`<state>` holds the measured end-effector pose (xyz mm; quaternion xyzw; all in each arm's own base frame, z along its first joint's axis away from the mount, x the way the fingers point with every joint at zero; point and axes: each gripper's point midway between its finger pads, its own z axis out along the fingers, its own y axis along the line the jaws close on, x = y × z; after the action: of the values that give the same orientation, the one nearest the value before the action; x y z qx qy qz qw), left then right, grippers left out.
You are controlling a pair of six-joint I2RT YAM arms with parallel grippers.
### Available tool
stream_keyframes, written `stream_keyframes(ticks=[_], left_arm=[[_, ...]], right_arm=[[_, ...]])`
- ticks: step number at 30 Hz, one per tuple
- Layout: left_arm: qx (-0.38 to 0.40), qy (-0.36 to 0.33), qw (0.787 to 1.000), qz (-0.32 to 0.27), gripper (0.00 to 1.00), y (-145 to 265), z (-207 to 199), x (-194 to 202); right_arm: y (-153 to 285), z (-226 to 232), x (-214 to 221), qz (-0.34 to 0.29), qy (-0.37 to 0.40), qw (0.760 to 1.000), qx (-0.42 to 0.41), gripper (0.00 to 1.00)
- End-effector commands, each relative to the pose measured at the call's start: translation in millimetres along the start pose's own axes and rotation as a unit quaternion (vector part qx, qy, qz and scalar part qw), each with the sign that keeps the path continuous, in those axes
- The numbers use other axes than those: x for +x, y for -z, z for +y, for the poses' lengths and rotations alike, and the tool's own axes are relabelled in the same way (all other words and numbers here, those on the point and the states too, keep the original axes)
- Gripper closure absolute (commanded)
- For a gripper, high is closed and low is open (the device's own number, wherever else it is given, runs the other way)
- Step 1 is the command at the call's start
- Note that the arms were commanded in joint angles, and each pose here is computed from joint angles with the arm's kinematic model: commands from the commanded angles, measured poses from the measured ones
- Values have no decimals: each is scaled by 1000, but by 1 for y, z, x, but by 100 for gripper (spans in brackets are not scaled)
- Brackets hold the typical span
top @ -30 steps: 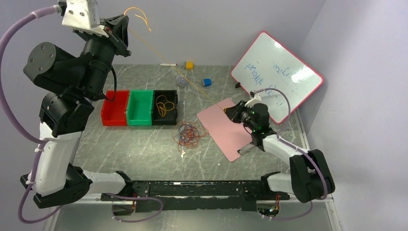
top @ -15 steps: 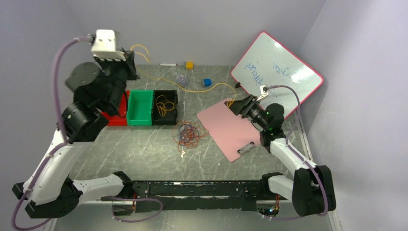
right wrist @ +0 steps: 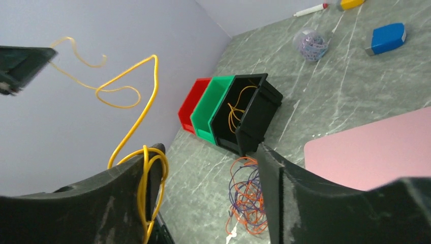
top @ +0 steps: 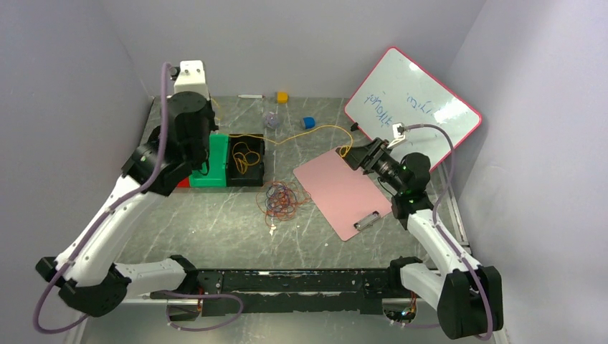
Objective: Untangle the cables
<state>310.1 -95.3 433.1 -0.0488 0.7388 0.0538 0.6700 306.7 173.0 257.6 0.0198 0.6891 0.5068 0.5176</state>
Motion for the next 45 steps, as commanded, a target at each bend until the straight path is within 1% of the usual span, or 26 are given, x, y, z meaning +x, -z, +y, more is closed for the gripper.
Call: stream_keyframes(ticks=[1,4,6,9,11,13,16,24,25,30,32,34,37,38,40,43,44,45], left_arm=[[-92,-43,991,92,93,-32,38,53],[-133,-29,981,139,93,-53,71,79],[-151,-17,978,141,93,-57,89,83],[-181,0,974,139,93,-59,119,85],[-205,1,968,145,93,-61,139,88],[-228,2,961,155,93,-63,158,94],[-232,13,958,165,93,-70,174,105],[-266,28,946,182,93,-76,209,127],[-268,31,946,182,93,-77,211,129],[-281,40,939,192,93,-79,222,139],[-278,41,940,194,93,-82,221,141],[-291,46,935,196,93,-81,231,143],[-299,52,933,194,93,-84,238,141],[-302,55,932,194,93,-85,240,141],[-298,62,933,191,93,-89,240,138],[-271,78,942,182,93,-95,230,133],[-254,83,948,175,93,-97,225,130],[-234,87,953,169,93,-99,219,127]], right_arm=[[3,8,-19,-22,18,999,15,26],[7,1,-30,-42,19,997,58,24],[13,-13,-35,-55,9,992,110,24],[21,-16,-41,-77,14,988,130,27],[22,-8,-43,-82,18,990,115,27],[20,6,-42,-78,23,994,79,29],[19,25,-41,-77,26,996,26,32],[28,44,-54,-111,20,994,1,36],[29,45,-56,-116,19,993,2,36],[34,57,-68,-135,21,991,0,28],[35,66,-72,-136,28,990,-11,27],[36,77,-73,-132,41,990,-30,27],[39,91,-73,-125,64,988,-59,33],[40,94,-72,-122,70,988,-66,38],[42,98,-70,-118,81,987,-72,50],[41,94,-68,-113,87,988,-64,70],[40,90,-67,-108,85,989,-58,73],[37,85,-65,-100,84,990,-50,74]])
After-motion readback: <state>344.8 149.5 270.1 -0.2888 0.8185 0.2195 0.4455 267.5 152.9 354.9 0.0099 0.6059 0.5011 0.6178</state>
